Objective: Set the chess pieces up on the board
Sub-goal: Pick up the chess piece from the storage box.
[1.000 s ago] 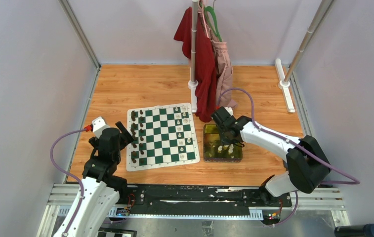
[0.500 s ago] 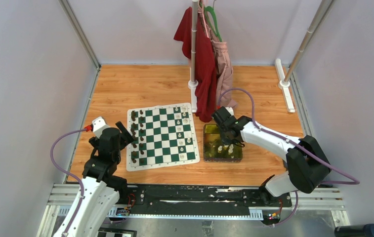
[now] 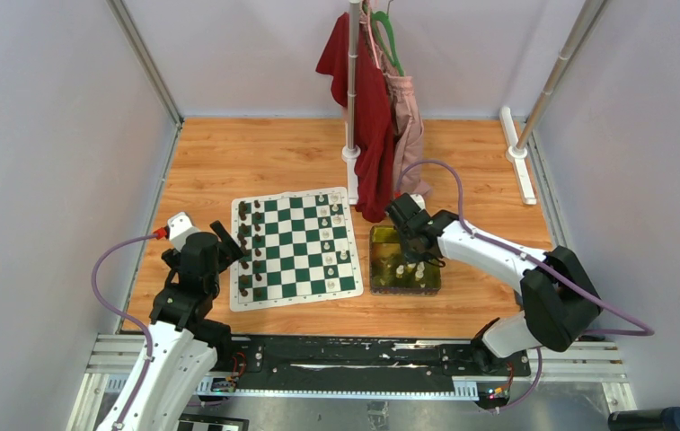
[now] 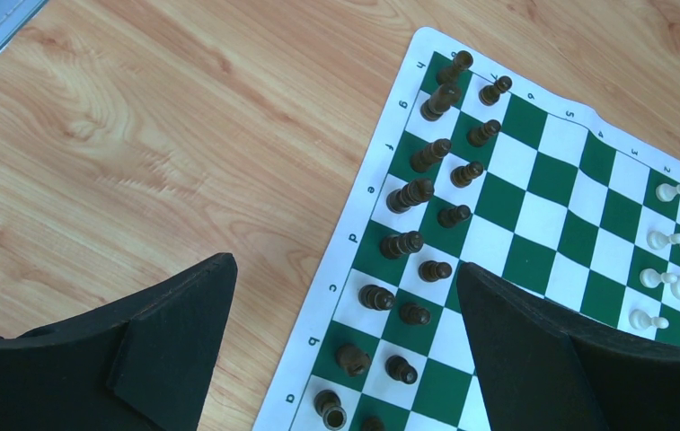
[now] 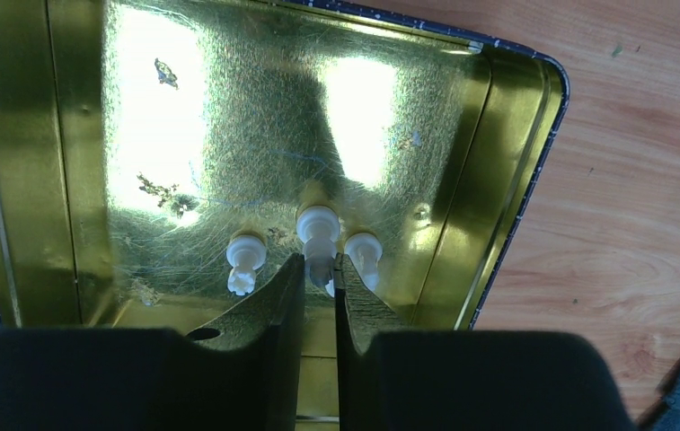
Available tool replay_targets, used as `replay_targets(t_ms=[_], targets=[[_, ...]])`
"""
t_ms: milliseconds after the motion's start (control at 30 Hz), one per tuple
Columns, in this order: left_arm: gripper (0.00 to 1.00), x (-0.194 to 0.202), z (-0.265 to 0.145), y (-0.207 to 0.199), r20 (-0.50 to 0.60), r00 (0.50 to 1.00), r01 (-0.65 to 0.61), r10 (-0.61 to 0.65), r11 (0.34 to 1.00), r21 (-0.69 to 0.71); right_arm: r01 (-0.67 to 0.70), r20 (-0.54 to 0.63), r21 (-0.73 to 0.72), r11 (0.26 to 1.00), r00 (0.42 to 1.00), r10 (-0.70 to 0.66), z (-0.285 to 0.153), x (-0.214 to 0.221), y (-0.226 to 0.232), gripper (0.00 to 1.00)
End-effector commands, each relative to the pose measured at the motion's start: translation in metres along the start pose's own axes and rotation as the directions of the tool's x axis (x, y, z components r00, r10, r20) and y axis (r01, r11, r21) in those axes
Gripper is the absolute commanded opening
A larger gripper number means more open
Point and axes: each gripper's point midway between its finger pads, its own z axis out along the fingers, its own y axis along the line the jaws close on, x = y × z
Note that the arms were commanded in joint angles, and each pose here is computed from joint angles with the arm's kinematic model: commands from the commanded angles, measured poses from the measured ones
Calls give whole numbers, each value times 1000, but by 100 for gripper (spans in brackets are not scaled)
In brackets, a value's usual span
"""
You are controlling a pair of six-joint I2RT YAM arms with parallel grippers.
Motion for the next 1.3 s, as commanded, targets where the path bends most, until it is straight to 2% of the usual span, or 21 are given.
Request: replay_targets(t_ms=[0, 867, 1267], targets=[[100, -2, 1, 0, 15, 1000, -3, 3, 1000, -4, -6, 23, 9, 1000, 1000, 6, -10, -10, -6, 5], [100, -3, 0, 0, 23, 1000, 6, -6, 1000, 0, 14, 80, -21, 1000, 997, -12, -40, -36, -3, 5], [100, -4, -2, 0, 29, 999, 13, -13, 1000, 4, 64, 99, -28, 998, 993, -60, -53, -42, 8, 3]])
